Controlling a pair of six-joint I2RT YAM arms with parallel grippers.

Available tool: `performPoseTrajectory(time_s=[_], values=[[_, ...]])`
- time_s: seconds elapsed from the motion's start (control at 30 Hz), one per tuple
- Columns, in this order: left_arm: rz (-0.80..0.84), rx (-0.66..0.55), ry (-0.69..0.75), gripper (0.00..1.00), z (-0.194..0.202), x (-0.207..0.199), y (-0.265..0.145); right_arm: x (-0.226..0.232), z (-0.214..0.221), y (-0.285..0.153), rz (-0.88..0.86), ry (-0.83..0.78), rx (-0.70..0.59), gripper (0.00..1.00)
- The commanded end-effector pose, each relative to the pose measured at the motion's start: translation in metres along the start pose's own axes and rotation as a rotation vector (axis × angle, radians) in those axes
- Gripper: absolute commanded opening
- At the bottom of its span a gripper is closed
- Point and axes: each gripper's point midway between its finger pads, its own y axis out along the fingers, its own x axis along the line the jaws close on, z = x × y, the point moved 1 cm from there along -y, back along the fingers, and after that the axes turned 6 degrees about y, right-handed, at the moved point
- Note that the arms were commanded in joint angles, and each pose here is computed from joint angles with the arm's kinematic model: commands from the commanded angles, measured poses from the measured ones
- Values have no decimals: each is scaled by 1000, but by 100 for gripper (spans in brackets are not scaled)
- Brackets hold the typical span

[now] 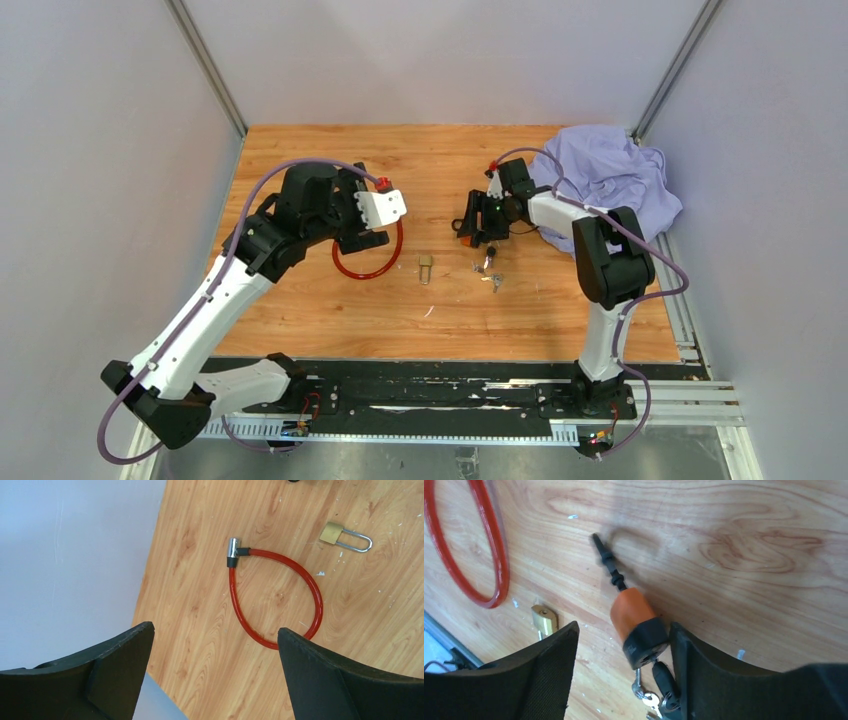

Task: Unlock with the key
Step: Place the lock at the center of the board, then pick up the key from the center of the board.

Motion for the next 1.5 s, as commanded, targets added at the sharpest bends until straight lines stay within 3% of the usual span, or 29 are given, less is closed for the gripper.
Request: performPoseTrajectory(time_s=[0.0,0.37,0.6,0.87,1.17,1.47], values=[[-31,-18,-33,98,-9,13,-7,-17,-17,-14,117,-40,-40,68],[-92,38,-127,98,-4,29,-12,-19,-49,-66,276,-81,-210,69],[-147,99,-245,98,13,44,-6,-1,-12,-95,315,-138,-241,65],[-51,94,-313,98,25,23,1,-13,70,-79,336,-198,-130,62],[9,106,-308,98,32,2,-3,-2,75,-54,347,-341,-72,52],[80,100,-301,98,34,-16,0,6,62,-37,366,-385,-43,46]])
